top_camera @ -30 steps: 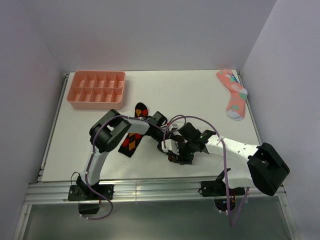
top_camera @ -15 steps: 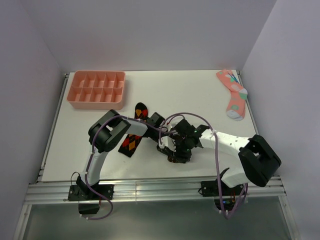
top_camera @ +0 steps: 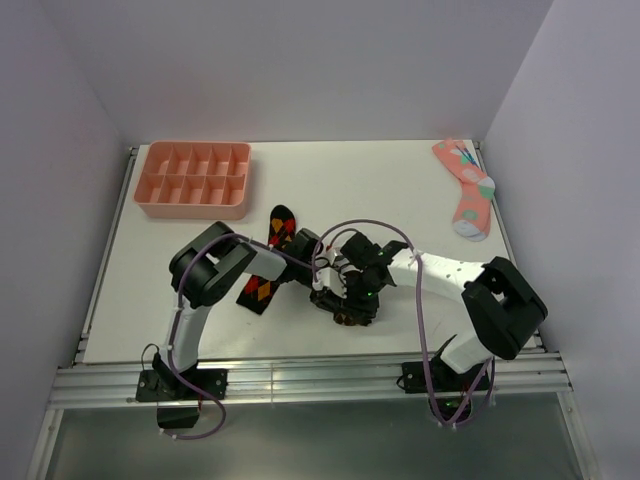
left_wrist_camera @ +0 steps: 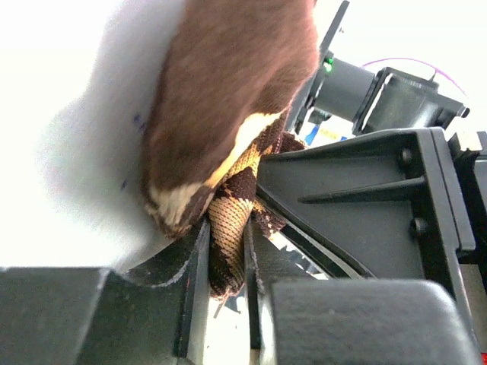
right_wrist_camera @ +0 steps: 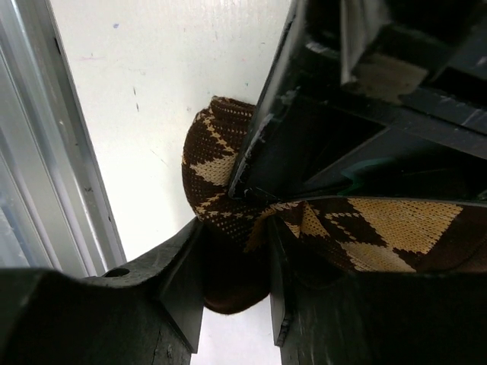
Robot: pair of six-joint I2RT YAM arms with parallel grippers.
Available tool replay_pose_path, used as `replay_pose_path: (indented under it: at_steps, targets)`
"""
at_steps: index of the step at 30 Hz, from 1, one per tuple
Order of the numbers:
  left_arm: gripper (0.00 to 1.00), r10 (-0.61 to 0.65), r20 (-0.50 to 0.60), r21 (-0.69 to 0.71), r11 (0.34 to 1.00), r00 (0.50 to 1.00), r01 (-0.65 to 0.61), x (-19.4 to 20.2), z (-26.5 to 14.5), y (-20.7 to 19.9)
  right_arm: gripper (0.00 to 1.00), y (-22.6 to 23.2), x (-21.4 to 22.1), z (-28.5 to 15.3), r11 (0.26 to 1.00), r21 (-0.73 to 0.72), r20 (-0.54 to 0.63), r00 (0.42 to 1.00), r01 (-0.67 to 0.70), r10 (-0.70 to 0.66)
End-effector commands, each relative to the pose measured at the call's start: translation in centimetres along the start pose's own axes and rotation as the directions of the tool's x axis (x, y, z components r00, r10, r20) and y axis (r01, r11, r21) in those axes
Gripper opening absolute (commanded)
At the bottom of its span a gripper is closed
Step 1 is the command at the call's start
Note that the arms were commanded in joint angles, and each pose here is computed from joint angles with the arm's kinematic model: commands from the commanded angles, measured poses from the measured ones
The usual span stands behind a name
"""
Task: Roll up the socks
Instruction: Roll the sock at the center of the board.
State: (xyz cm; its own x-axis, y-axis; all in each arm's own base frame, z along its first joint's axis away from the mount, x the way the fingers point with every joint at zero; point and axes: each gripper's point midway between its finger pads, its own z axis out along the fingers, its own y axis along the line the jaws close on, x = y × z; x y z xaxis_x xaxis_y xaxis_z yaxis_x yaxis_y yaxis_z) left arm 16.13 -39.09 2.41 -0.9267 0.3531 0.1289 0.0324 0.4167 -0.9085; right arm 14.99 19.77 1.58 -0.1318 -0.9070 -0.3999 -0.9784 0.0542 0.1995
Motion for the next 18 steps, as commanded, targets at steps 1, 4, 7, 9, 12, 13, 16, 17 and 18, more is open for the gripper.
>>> replay_pose_path:
  at_steps: [1, 4, 7, 9, 12, 13, 16, 17, 18]
  targets:
    - [0.22, -0.165, 0.155, -0.123, 0.975, 0.974, 0.184, -1.0, 0.1, 3.7, 0.03, 1.1, 2.2, 2.8, 0.996, -0.069, -0.069, 0.997, -0.051, 0.046]
    - [0.24, -0.142, 0.217, -0.095, 0.982, 0.966, 0.165, -2.1, -0.2, 2.6, 0.01, 1.1, 2.2, 2.7, 0.995, -0.071, -0.081, 0.995, -0.064, 0.058]
    - [0.24, -0.124, 0.286, -0.072, 0.986, 0.950, 0.150, -3.1, -0.7, 1.7, 0.00, 0.9, 2.4, 2.6, 0.994, -0.077, -0.089, 0.994, -0.078, 0.071]
    - [0.24, -0.118, 0.331, -0.041, 0.989, 0.936, 0.139, -3.7, -0.9, 1.1, 0.00, 0.8, 2.1, 2.4, 0.994, -0.081, -0.082, 0.994, -0.077, 0.071]
    - [0.25, -0.101, 0.382, -0.001, 0.994, 0.919, 0.110, -4.4, -1.3, 0.3, 0.00, 0.4, 1.9, 1.9, 0.992, -0.089, -0.075, 0.993, -0.093, 0.086]
    - [0.25, -0.095, 0.393, -0.002, 0.995, 0.915, 0.104, -4.5, -1.4, 0.3, 0.00, 0.5, 1.9, 1.9, 0.990, -0.102, -0.072, 0.993, -0.099, 0.092]
    - [0.27, -0.045, 0.427, 0.024, 0.999, 0.903, 0.038, -5.2, -1.8, -0.9, 0.00, 0.2, 2.0, 1.6, 0.986, -0.117, -0.073, 0.991, -0.119, 0.111]
    - [0.29, -0.026, 0.439, 0.031, 0.999, 0.898, 0.014, -5.3, -2.0, -1.4, 0.00, 0.1, 2.1, 1.6, 0.985, -0.117, -0.072, 0.991, -0.124, 0.116]
    - [0.30, 0.004, 0.449, 0.029, 0.999, 0.894, -0.019, -5.5, -2.1, -1.8, 0.00, -0.1, 2.2, 1.5, 0.985, -0.117, -0.070, 0.990, -0.127, 0.119]
